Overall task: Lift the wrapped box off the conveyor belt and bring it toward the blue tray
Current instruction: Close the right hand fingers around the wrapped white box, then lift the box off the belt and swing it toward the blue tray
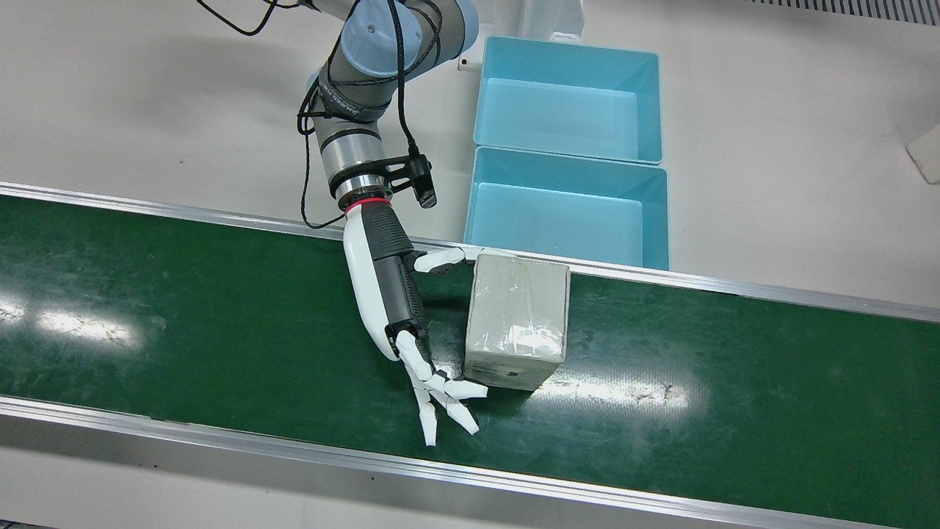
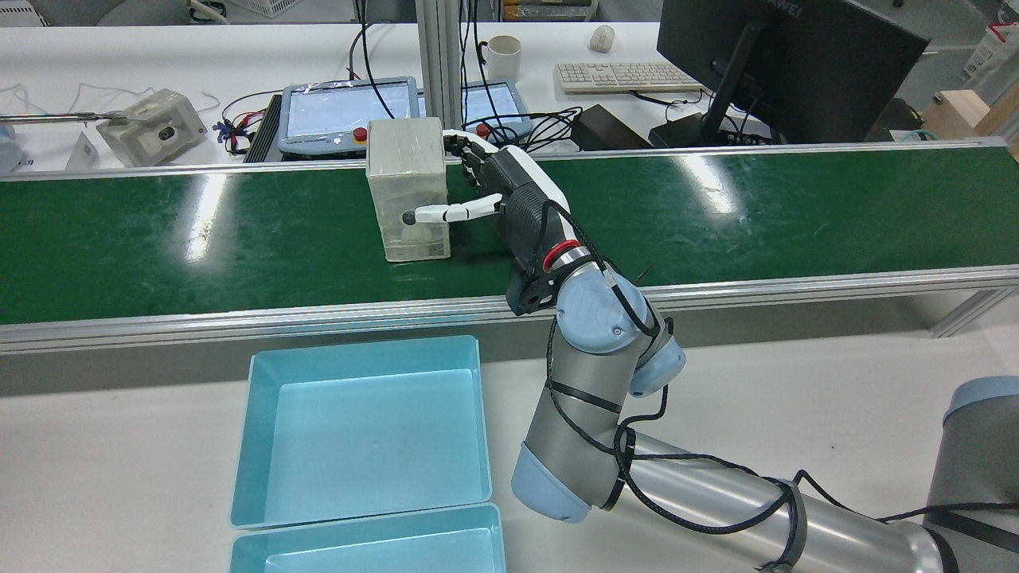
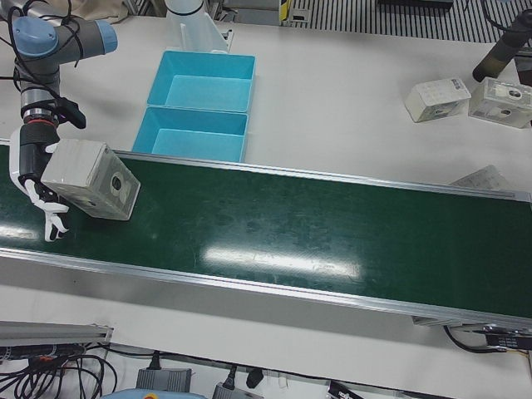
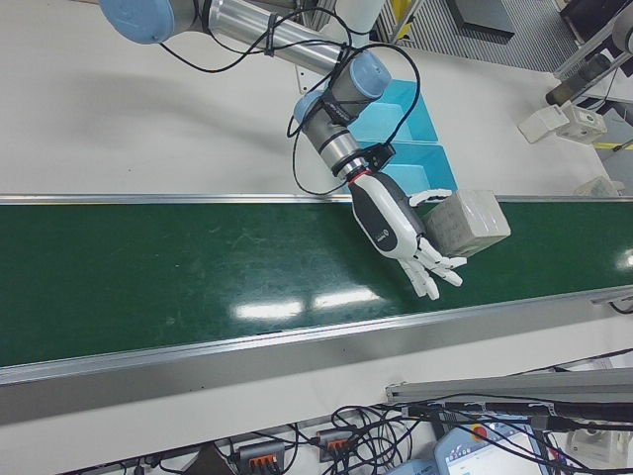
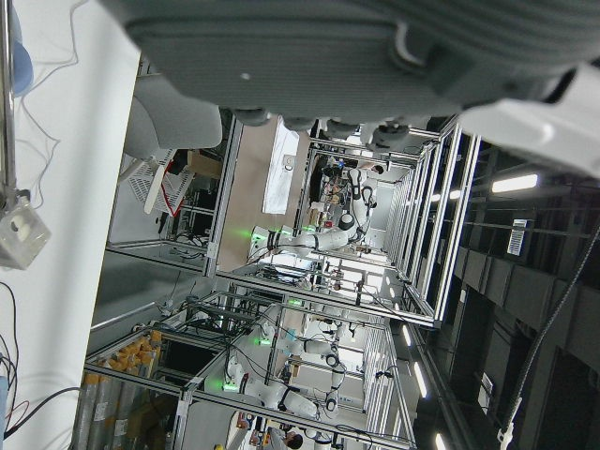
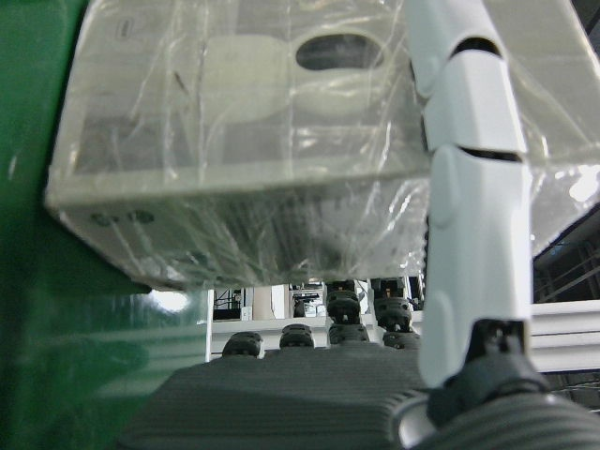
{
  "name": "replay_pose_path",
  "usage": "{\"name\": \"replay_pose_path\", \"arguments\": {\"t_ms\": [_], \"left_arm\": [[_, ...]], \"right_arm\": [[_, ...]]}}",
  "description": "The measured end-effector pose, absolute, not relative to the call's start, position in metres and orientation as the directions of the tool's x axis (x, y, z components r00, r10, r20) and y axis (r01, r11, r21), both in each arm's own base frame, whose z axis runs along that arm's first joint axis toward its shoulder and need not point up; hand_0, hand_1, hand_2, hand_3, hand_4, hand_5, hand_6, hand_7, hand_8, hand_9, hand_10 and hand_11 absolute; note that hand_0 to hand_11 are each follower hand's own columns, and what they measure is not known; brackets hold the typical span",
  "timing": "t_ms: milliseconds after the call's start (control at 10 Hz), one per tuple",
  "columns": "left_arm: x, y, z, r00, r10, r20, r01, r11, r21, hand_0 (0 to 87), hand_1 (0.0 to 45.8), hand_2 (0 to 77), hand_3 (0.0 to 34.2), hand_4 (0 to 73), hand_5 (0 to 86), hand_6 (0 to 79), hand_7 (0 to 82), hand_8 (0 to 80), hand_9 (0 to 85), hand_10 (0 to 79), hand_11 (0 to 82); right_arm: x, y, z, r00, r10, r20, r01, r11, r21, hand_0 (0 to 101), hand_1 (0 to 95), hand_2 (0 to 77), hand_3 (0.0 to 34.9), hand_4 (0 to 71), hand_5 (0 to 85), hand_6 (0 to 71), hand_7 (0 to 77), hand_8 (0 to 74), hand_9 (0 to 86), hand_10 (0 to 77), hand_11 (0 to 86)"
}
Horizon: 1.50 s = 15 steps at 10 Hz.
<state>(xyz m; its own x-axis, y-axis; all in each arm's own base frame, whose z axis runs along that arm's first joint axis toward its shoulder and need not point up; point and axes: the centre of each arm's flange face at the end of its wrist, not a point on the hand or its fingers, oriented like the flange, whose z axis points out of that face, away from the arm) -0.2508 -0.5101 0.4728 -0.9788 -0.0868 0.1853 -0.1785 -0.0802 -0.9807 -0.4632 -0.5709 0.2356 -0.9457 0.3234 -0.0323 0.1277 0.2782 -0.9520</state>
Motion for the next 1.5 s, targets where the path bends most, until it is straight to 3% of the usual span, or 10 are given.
{"name": "replay_pose_path", "arguments": {"t_ms": [100, 200, 300, 400, 500, 700, 900, 1000, 1100, 1500], "left_arm": [[-0.251, -0.510, 0.473, -0.979, -0.087, 0.185, -0.179, -0.080, -0.981, 0.0, 0.0, 0.5, 0.0, 0.0, 1.1, 0.5, 0.5, 0.5, 0.0, 0.5, 0.5], [-0.251, -0.510, 0.473, -0.979, -0.087, 0.185, -0.179, -0.080, -0.981, 0.0, 0.0, 0.5, 0.0, 0.0, 1.1, 0.5, 0.5, 0.5, 0.0, 0.5, 0.5], [-0.251, -0.510, 0.473, -0.979, -0.087, 0.185, -0.179, -0.080, -0.981, 0.0, 0.0, 0.5, 0.0, 0.0, 1.1, 0.5, 0.0, 0.5, 0.0, 0.5, 0.5], [-0.251, -0.510, 0.473, -0.979, -0.087, 0.185, -0.179, -0.080, -0.981, 0.0, 0.0, 0.5, 0.0, 0.0, 1.1, 0.5, 0.0, 0.5, 0.0, 0.5, 0.5], [-0.251, -0.510, 0.473, -0.979, -0.087, 0.185, -0.179, -0.080, -0.981, 0.0, 0.0, 0.5, 0.0, 0.0, 1.1, 0.5, 0.0, 0.5, 0.0, 0.5, 0.5], [-0.251, -0.510, 0.473, -0.979, -0.087, 0.185, -0.179, -0.080, -0.981, 0.0, 0.0, 0.5, 0.0, 0.0, 1.1, 0.5, 0.5, 0.5, 0.5, 0.5, 0.5], [-0.251, -0.510, 0.473, -0.979, -0.087, 0.185, -0.179, -0.080, -0.981, 0.0, 0.0, 0.5, 0.0, 0.0, 1.1, 0.5, 0.5, 0.5, 0.0, 0.5, 0.5], [-0.251, -0.510, 0.473, -0.979, -0.087, 0.185, -0.179, -0.080, -0.981, 0.0, 0.0, 0.5, 0.0, 0.0, 1.1, 0.5, 0.5, 0.5, 0.0, 0.5, 0.5], [-0.251, -0.510, 0.473, -0.979, -0.087, 0.185, -0.179, -0.080, -0.981, 0.0, 0.0, 0.5, 0.0, 0.0, 1.1, 0.5, 0.5, 0.5, 0.0, 0.5, 0.5], [-0.251, -0.510, 0.473, -0.979, -0.087, 0.185, -0.179, -0.080, -0.981, 0.0, 0.0, 0.5, 0.0, 0.0, 1.1, 0.5, 0.5, 0.5, 0.0, 0.5, 0.5]], "right_arm": [[-0.464, -0.570, 0.236, -0.947, 0.320, -0.030, 0.125, 0.279, -0.952, 49, 16.4, 15.3, 4.8, 9.8, 28.4, 4.9, 6.5, 0.0, 2.7, 0.5, 1.1], [-0.465, -0.569, 0.236, -0.949, 0.315, -0.029, 0.121, 0.278, -0.953, 49, 19.1, 18.0, 1.4, 13.1, 31.1, 6.0, 11.4, 1.1, 4.4, 0.5, 1.1], [-0.465, -0.569, 0.236, -0.950, 0.310, -0.028, 0.119, 0.277, -0.953, 49, 19.1, 18.0, 1.4, 13.1, 31.1, 6.0, 11.4, 1.1, 4.4, 0.5, 1.1], [-0.465, -0.568, 0.236, -0.953, 0.302, -0.029, 0.117, 0.276, -0.954, 53, 16.4, 27.3, 0.0, 19.1, 37.1, 20.2, 27.3, 16.4, 19.6, 0.5, 1.1], [-0.463, -0.568, 0.235, -0.956, 0.292, -0.034, 0.118, 0.277, -0.954, 53, 16.4, 27.3, 0.0, 19.1, 37.1, 20.2, 27.3, 16.4, 19.6, 0.5, 1.1], [-0.455, -0.564, 0.222, -0.958, 0.281, -0.051, 0.137, 0.292, -0.946, 56, 7.6, 32.2, 0.5, 25.1, 41.5, 31.1, 32.2, 33.3, 34.4, 12.0, 2.2], [-0.441, -0.557, 0.202, -0.957, 0.283, -0.066, 0.157, 0.311, -0.937, 56, 6.5, 32.2, 0.1, 30.5, 48.0, 33.8, 33.3, 39.3, 37.1, 26.2, 19.6], [-0.432, -0.548, 0.189, -0.954, 0.291, -0.072, 0.167, 0.319, -0.933, 56, 6.5, 32.2, 0.1, 30.5, 48.0, 33.8, 33.3, 39.3, 37.1, 26.2, 19.6], [-0.425, -0.530, 0.175, -0.945, 0.318, -0.072, 0.180, 0.325, -0.928, 52, 6.5, 32.2, 0.0, 32.2, 49.6, 37.6, 34.9, 43.6, 38.7, 35.5, 34.9], [-0.439, -0.444, 0.154, -0.876, 0.477, -0.070, 0.249, 0.323, -0.913, 58, 6.5, 32.2, 0.3, 34.4, 52.9, 41.5, 36.5, 47.5, 39.3, 33.8, 40.9]]}}
